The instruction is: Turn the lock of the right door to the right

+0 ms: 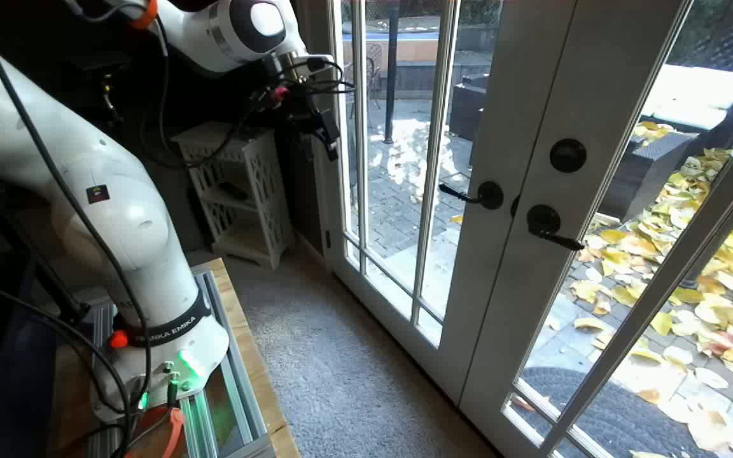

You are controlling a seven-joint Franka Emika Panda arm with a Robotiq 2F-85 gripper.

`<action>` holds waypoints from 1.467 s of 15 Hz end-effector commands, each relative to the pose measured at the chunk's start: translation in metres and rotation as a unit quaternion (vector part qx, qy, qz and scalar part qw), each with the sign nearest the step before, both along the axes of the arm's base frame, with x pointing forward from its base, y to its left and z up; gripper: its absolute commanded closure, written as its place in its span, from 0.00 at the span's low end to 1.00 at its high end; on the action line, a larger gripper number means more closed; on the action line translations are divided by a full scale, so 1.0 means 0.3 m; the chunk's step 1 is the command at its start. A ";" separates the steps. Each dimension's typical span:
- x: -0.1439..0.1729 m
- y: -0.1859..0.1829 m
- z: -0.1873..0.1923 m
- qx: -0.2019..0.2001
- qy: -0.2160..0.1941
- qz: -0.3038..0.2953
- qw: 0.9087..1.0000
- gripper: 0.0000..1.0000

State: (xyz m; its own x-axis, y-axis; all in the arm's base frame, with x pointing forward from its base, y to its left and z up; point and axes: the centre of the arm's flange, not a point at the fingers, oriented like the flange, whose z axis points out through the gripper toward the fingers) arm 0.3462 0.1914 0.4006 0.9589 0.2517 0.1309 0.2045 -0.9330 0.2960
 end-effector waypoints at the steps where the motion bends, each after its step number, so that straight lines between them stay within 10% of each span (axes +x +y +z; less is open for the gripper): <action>1: 0.000 0.000 0.000 0.000 0.000 0.000 1.000 0.00; 12: 0.103 -0.157 0.139 0.001 -0.047 -0.053 0.997 0.00; 22: 0.387 -0.461 0.304 -0.247 -0.092 -0.073 0.962 0.00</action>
